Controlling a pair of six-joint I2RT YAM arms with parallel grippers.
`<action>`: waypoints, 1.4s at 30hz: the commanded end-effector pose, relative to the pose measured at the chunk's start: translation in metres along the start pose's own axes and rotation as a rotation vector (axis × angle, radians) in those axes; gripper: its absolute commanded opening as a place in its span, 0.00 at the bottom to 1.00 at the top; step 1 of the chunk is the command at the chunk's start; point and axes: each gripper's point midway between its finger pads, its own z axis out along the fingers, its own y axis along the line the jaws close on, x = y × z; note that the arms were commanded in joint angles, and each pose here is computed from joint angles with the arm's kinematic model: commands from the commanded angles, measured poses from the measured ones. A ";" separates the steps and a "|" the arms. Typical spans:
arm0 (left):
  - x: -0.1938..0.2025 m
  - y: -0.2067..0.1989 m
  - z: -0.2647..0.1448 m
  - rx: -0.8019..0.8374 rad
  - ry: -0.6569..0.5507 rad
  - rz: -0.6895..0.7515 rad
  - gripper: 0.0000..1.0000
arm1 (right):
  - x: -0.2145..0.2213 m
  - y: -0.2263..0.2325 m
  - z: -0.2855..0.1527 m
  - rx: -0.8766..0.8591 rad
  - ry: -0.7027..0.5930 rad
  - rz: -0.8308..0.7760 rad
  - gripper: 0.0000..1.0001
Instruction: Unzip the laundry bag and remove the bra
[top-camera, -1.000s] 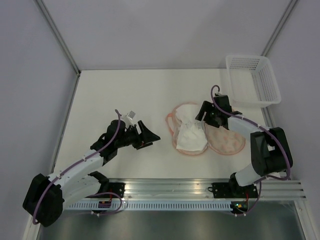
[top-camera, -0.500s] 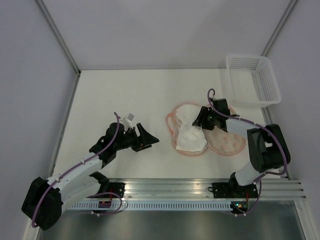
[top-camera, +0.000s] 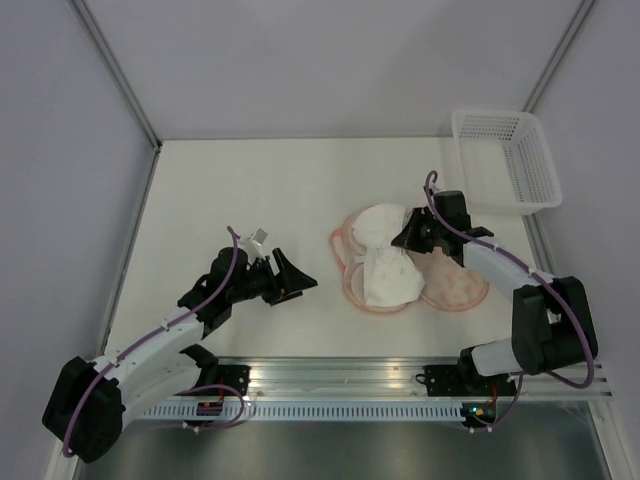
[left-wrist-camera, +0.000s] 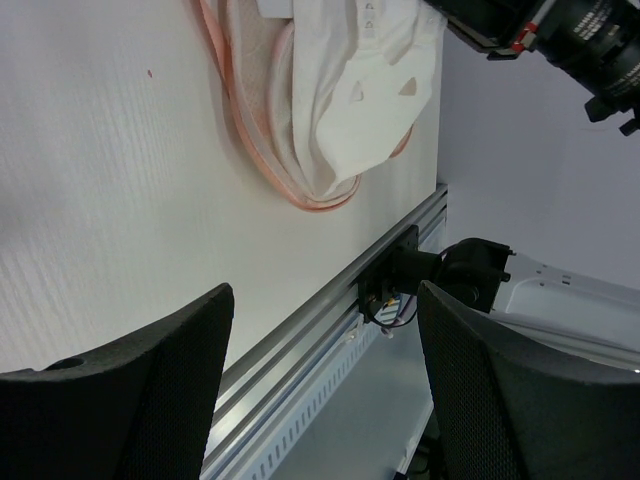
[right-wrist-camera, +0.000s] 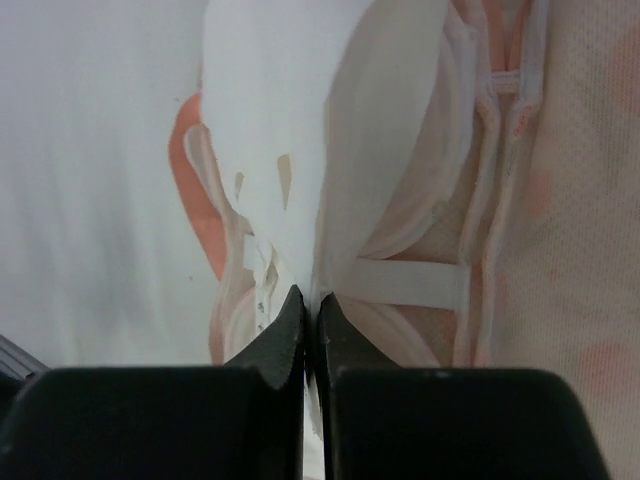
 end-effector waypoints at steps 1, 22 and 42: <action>-0.002 -0.009 -0.001 0.039 -0.013 0.011 0.78 | -0.033 0.038 -0.031 -0.091 -0.077 -0.069 0.01; 0.000 -0.010 -0.006 0.047 -0.013 0.014 0.78 | -0.266 0.009 -0.152 0.365 -0.708 0.105 0.00; -0.002 -0.011 -0.003 0.022 -0.002 0.013 0.78 | -0.375 -0.197 -0.055 0.620 -0.647 0.410 0.10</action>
